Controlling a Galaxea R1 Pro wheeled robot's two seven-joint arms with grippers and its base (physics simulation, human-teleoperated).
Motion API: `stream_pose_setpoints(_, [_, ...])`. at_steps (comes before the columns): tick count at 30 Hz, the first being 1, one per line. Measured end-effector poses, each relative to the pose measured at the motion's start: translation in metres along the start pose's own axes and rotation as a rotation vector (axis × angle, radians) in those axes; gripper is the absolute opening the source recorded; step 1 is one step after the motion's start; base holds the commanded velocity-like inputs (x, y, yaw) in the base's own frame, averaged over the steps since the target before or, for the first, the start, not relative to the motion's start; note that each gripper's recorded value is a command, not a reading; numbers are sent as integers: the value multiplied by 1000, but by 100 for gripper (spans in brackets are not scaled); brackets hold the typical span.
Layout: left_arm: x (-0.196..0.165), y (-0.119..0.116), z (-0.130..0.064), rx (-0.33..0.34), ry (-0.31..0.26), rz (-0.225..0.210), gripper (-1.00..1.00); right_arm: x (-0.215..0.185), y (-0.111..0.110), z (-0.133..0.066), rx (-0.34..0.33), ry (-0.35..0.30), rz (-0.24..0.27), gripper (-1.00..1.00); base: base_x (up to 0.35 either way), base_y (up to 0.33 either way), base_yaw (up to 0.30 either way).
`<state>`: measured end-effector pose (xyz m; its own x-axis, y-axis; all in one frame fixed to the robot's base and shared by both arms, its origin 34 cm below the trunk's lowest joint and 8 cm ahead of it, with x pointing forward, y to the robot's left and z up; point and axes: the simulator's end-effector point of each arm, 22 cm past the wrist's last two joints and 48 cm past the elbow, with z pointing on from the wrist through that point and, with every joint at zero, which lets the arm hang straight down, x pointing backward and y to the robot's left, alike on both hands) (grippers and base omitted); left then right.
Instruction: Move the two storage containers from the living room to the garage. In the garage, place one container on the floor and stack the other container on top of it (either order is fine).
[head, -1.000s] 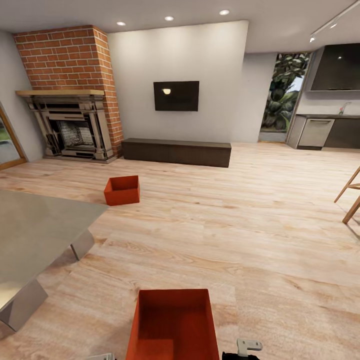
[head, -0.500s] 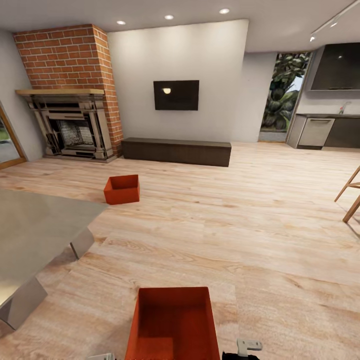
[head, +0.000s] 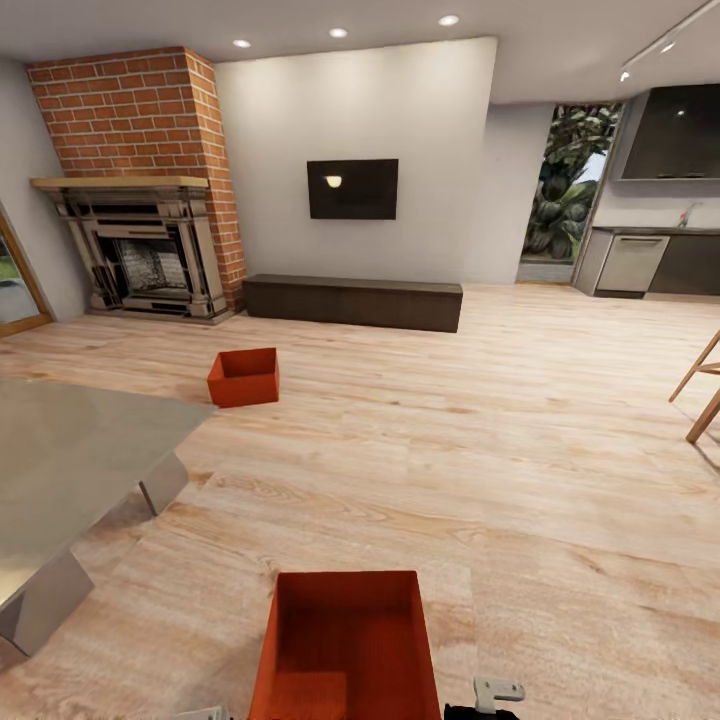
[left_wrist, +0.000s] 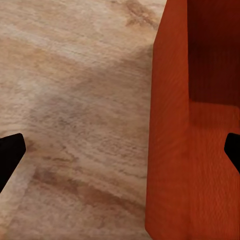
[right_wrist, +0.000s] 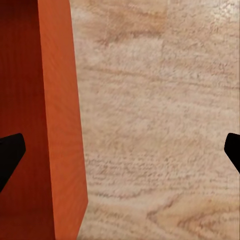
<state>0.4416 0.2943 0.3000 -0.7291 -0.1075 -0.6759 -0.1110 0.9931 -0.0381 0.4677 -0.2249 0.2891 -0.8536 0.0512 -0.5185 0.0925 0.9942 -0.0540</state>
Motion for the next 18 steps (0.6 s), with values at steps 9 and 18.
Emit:
stream_pose_setpoints(9, [7, 1, 5, 0, 0, 0, 100, 6, 0, 6, 0, 0, 0, 100, 0, 0, 0])
stream_pose_setpoints(18, [15, 1, 10, 0, 0, 0, 100, 13, 1, 13, 0, 0, 0, 100, 0, 0, 0])
